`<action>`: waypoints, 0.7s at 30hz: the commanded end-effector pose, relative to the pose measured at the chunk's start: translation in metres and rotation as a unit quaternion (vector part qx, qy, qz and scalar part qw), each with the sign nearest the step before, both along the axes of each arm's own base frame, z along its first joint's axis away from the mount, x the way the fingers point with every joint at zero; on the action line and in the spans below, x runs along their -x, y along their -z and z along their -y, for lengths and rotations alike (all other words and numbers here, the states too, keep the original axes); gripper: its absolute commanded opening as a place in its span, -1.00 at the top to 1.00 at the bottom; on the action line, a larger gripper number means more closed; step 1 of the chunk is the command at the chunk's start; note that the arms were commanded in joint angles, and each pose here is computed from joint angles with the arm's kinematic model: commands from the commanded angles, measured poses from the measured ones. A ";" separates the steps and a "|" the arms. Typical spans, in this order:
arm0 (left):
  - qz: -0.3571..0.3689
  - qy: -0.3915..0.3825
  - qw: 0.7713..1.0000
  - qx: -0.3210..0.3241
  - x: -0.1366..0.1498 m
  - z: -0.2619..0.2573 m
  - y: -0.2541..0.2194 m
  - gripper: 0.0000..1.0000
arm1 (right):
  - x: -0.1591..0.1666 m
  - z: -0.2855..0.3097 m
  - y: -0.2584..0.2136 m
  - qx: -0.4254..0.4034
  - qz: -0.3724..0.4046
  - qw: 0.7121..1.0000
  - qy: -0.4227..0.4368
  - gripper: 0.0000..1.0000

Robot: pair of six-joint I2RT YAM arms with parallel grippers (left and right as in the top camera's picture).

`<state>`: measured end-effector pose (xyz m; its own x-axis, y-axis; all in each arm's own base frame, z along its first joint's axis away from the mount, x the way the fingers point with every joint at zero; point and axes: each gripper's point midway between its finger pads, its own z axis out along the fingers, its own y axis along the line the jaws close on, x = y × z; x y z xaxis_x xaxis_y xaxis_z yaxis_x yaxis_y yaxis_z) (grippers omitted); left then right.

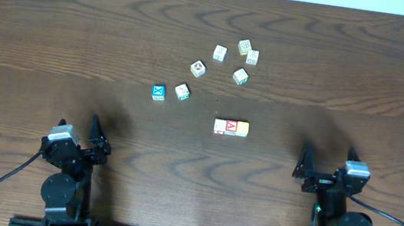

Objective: Lift 3 blocks

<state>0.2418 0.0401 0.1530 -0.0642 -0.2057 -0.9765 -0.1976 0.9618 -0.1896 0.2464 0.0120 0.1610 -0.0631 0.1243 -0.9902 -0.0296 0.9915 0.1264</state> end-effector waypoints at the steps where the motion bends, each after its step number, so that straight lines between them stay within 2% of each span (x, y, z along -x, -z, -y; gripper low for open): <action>1: -0.027 -0.014 1.000 0.002 0.002 -0.004 0.017 -0.47 | 0.001 -0.002 0.005 -0.005 -0.008 1.000 -0.005 -0.99; 21: -0.027 -0.014 1.000 0.002 0.002 -0.004 0.017 -0.47 | 0.000 0.003 0.004 0.024 -0.006 1.000 0.002 -0.99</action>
